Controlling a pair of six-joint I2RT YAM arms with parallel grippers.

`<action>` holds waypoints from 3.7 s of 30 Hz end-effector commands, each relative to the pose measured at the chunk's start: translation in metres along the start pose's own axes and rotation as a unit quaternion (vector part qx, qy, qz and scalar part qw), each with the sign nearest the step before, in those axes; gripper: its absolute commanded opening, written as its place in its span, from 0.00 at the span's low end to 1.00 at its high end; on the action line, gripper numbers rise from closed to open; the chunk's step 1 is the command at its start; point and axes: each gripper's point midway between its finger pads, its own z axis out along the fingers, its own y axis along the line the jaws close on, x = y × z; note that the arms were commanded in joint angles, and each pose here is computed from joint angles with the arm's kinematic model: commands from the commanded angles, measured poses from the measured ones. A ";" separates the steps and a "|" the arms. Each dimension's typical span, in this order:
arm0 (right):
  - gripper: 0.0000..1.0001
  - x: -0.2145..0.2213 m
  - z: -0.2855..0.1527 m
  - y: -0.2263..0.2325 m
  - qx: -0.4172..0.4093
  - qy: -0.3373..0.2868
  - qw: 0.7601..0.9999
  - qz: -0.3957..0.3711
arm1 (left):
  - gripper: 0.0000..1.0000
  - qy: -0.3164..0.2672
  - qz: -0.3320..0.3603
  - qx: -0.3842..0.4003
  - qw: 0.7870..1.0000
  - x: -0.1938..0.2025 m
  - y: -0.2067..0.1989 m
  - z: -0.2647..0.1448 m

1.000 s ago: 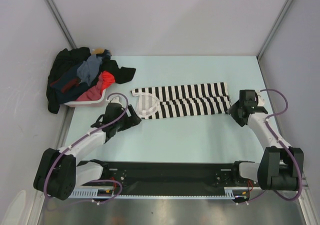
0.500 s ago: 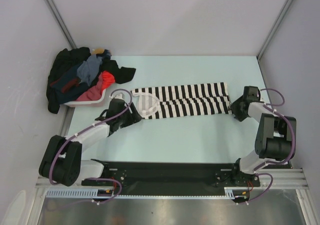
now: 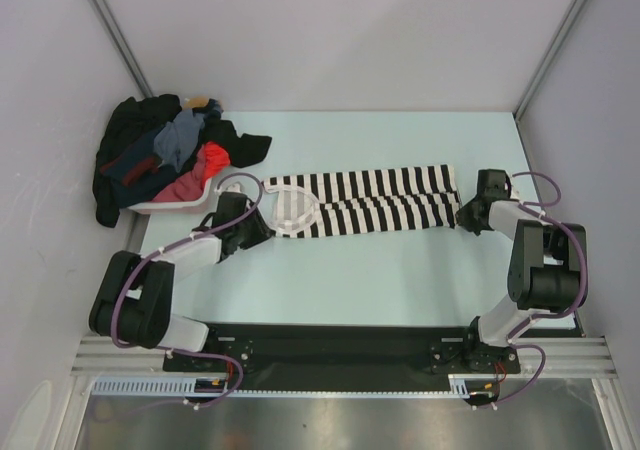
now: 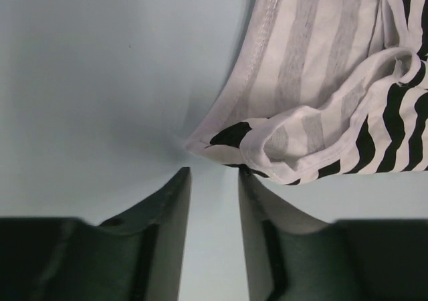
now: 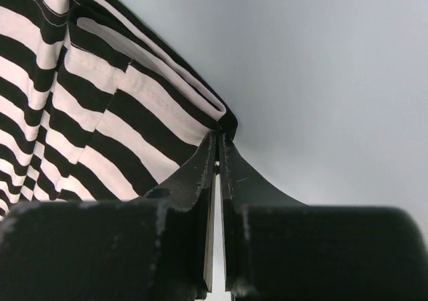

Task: Fold and stack the tank tops
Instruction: Fold the tank top

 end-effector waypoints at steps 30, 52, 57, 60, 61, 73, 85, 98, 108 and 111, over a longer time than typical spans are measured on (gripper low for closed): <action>0.00 0.032 -0.019 -0.011 0.052 0.012 0.998 -0.020 | 0.00 -0.044 0.009 -0.045 0.998 -0.075 0.015 0.028; 0.47 0.287 -0.183 0.017 -0.085 0.126 0.950 -0.273 | 0.08 -0.054 0.067 0.003 0.996 -0.206 -0.089 0.128; 0.46 0.256 -0.195 0.041 -0.117 0.090 0.937 -0.317 | 0.62 -0.076 0.087 0.005 0.993 -0.229 -0.100 0.123; 0.47 0.219 -0.191 0.044 -0.107 0.052 0.937 -0.330 | 0.62 -0.082 0.080 -0.020 0.993 -0.225 -0.089 0.103; 0.46 0.198 -0.183 0.041 -0.096 0.046 0.943 -0.315 | 0.62 -0.085 0.073 -0.040 0.993 -0.220 -0.075 0.093; 0.48 0.073 -0.118 0.016 -0.058 -0.001 0.981 -0.186 | 0.62 -0.086 0.045 -0.023 0.995 -0.142 -0.039 0.018; 0.41 0.102 -0.082 0.005 -0.101 0.083 0.978 -0.165 | 0.72 -0.028 0.068 0.150 0.986 0.036 -0.109 -0.068; 0.00 0.090 -0.068 -0.038 -0.037 0.077 0.988 -0.129 | 0.69 0.087 0.128 0.220 0.963 0.182 -0.188 -0.100; 0.00 0.091 -0.074 -0.035 -0.060 0.070 0.987 -0.134 | 0.62 0.123 0.124 0.242 0.954 0.244 -0.238 -0.088; 0.00 0.093 -0.073 -0.034 -0.063 0.074 0.986 -0.138 | 0.62 0.122 0.135 0.234 0.955 0.253 -0.248 -0.085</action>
